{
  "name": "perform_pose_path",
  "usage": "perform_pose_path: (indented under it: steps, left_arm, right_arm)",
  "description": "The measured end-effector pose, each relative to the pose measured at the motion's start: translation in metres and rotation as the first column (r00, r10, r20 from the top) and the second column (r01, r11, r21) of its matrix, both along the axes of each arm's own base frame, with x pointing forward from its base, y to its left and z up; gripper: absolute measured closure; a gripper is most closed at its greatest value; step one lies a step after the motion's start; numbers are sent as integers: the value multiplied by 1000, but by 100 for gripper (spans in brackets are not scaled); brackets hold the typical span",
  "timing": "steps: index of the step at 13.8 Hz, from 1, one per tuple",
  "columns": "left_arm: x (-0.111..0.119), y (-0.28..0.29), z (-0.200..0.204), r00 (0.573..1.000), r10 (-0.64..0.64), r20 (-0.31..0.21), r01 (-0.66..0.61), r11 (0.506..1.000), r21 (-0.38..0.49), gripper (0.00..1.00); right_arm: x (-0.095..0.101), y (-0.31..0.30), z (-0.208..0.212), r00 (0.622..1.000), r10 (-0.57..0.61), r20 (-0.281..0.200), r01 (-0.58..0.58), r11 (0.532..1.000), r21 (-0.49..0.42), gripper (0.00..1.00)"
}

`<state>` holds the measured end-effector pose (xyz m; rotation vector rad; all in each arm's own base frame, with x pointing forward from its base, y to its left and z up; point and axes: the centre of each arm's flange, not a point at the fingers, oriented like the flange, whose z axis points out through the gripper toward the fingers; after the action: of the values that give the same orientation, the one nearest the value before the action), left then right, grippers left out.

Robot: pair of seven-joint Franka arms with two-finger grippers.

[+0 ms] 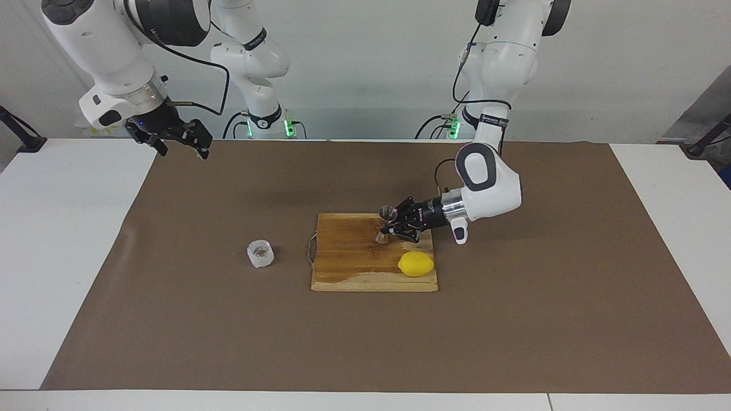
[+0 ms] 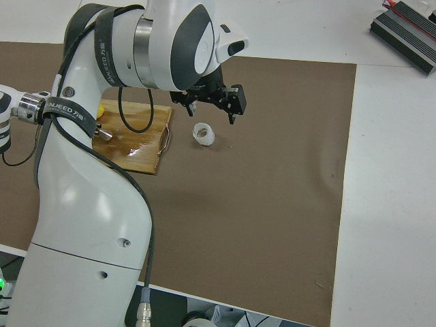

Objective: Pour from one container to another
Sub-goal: 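Carry the metal cup with the left gripper onto the cutting board, then open the left gripper and withdraw while the right gripper moves forward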

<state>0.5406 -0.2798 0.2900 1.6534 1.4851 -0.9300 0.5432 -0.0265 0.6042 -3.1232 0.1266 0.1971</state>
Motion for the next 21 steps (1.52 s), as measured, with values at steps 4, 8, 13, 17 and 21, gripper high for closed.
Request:
perform_pose_path:
  steps: [4, 8, 13, 17, 21]
  left_arm:
    - [-5, 3, -8, 1000, 11, -13, -11, 1000, 14, 77]
    - [-5, 4, -6, 1000, 10, -14, -10, 1000, 7, 53]
    - [6, 35, 3, 995, -99, -5, 99, 995, 32, 0]
    - [26, 64, 31, 951, -306, 55, 293, 941, 169, 0]
    - [38, 81, 76, 888, -442, 127, 378, 858, 348, 0]
  right_arm:
    - [-1, -9, 1, 996, 85, 4, -85, 996, 12, 0]
    - [-2, -21, 2, 995, 102, 7, -102, 995, 17, 0]
    - [-3, -36, 6, 970, 236, 55, -241, 963, 120, 0]
    - [-8, -55, 5, 875, 473, 103, -484, 861, 156, 0]
    - [-14, -61, -13, 654, 738, 166, -757, 635, 154, 0]
